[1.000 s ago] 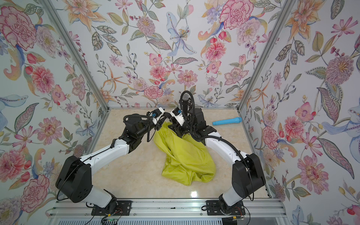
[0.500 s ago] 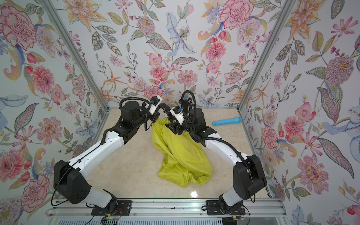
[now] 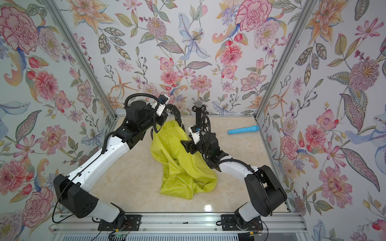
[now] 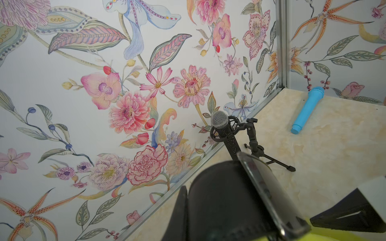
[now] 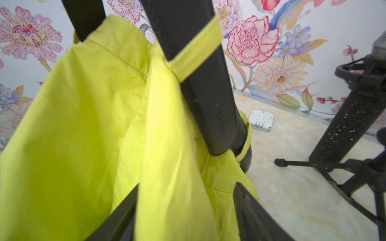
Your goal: Remove the belt from the trousers
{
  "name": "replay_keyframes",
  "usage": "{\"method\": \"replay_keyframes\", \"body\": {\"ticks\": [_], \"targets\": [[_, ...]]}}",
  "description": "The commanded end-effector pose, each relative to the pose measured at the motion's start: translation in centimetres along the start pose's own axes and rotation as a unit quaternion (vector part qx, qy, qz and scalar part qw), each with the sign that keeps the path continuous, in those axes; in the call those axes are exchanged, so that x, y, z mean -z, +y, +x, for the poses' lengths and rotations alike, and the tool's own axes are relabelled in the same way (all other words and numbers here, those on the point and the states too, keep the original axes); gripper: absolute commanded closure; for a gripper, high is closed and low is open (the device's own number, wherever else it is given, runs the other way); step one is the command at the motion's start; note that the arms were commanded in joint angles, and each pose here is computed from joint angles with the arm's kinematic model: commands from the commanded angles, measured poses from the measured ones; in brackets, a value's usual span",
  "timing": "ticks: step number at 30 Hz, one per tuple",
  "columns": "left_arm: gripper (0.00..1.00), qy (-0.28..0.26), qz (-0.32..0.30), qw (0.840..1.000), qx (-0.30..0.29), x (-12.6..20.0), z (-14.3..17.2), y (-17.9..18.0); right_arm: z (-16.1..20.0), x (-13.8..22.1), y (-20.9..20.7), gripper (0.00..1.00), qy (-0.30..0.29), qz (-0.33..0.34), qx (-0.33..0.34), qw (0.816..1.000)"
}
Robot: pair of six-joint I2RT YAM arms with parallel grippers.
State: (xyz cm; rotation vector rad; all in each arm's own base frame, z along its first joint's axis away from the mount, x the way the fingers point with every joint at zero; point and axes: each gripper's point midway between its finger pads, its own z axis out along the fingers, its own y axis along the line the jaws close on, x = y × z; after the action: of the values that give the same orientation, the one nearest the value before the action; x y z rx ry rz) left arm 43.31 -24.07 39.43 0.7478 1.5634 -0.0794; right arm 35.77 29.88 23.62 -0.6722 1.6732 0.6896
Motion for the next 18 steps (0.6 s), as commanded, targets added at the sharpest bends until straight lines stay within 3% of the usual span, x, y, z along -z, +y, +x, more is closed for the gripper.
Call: {"method": "replay_keyframes", "body": {"ticks": [1, 7, 12, 16, 18], "targets": [[1.0, -0.005, -0.01, 0.999, 0.03, -0.4, 0.1, -0.1, -5.4, 2.0, 1.3, 0.24, -0.069, 0.053, 0.092, 0.992], [1.0, -0.014, 0.024, 0.998, 0.063, -0.5, 0.4, -1.9, -7.6, -0.2, 0.6, 0.21, -0.063, 0.105, 0.16, 0.98], [1.0, -0.021, 0.044, 0.996, 0.071, 0.1, 0.5, -2.9, -9.4, -3.1, -0.2, 0.26, -0.071, 0.127, 0.172, 0.974], [1.0, -0.021, 0.053, 0.996, 0.072, 0.5, 1.2, -3.6, -11.0, -4.2, -0.3, 0.41, -0.093, 0.139, 0.173, 0.971], [1.0, -0.028, 0.057, 0.996, 0.07, 0.8, 1.5, -3.9, -11.2, -4.5, -0.6, 0.56, -0.097, 0.154, 0.172, 0.968]]}}
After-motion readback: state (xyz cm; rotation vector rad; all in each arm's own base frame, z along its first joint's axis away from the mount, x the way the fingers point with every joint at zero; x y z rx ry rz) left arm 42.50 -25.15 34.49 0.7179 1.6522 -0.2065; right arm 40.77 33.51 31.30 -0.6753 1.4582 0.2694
